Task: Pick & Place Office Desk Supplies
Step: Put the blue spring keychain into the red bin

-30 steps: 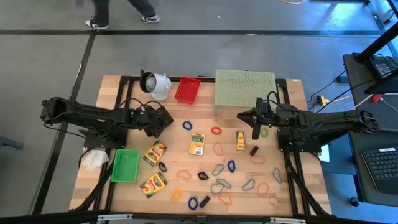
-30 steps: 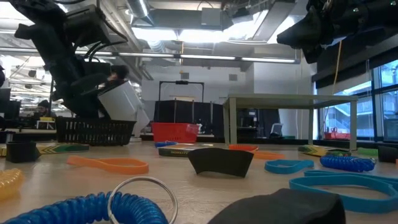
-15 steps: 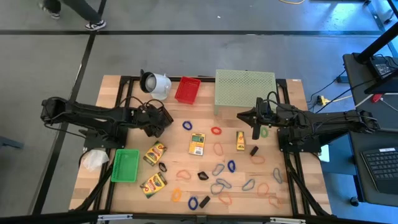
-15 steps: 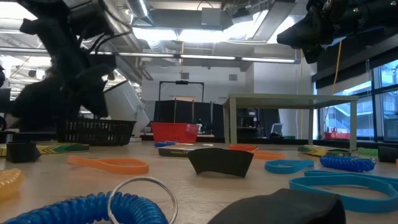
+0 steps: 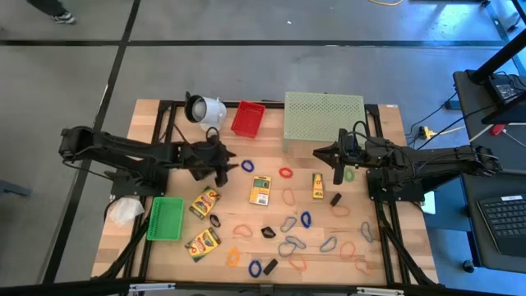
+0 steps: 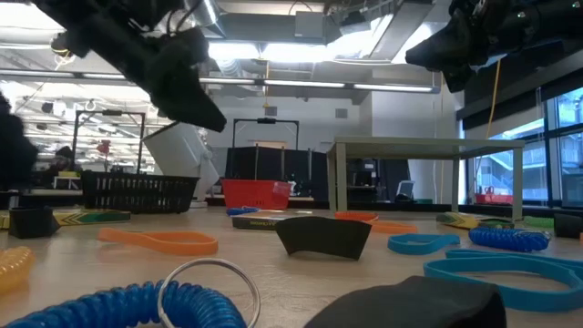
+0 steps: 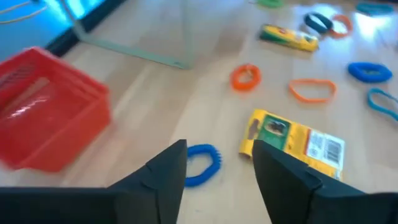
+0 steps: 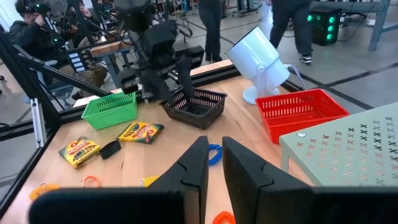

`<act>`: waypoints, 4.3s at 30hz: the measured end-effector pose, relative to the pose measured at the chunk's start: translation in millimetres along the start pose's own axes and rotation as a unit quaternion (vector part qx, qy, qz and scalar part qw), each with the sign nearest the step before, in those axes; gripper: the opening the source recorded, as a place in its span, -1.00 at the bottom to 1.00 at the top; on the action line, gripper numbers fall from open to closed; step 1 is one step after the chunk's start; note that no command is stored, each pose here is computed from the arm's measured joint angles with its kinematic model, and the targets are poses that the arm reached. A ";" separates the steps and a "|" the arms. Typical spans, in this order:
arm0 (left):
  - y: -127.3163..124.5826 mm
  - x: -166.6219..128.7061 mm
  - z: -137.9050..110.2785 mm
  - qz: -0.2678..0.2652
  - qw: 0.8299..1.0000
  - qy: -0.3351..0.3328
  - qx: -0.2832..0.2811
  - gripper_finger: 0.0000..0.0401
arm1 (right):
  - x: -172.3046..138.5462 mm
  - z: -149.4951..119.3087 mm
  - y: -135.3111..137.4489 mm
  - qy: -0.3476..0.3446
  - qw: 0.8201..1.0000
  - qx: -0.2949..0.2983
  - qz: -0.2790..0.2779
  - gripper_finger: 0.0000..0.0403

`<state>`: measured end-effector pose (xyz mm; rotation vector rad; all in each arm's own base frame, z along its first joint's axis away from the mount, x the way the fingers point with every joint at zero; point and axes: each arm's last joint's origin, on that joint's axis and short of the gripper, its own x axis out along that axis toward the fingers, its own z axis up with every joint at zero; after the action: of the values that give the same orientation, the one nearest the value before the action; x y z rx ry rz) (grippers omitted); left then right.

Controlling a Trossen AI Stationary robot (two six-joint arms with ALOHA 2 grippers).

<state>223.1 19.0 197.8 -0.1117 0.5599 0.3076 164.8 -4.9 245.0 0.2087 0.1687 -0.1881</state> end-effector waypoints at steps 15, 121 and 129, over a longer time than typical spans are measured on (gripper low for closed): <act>0.3 61.7 -25.1 0.002 0.992 0.037 0.122 0.07 | 0.0 0.0 0.0 0.000 1.000 -0.016 0.000 -0.75; 91.1 62.3 64.0 0.259 0.940 -0.174 -0.137 -0.88 | 0.0 0.8 -2.3 -0.010 0.999 -0.027 -0.041 -0.75; 96.8 62.7 62.4 0.240 0.947 -0.165 -0.138 -0.88 | 0.0 1.0 -2.3 -0.010 0.998 -0.049 -0.042 -0.75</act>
<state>274.3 138.5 214.6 -0.1889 0.1993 0.8645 164.4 -7.3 245.6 0.1016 0.1665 -0.2652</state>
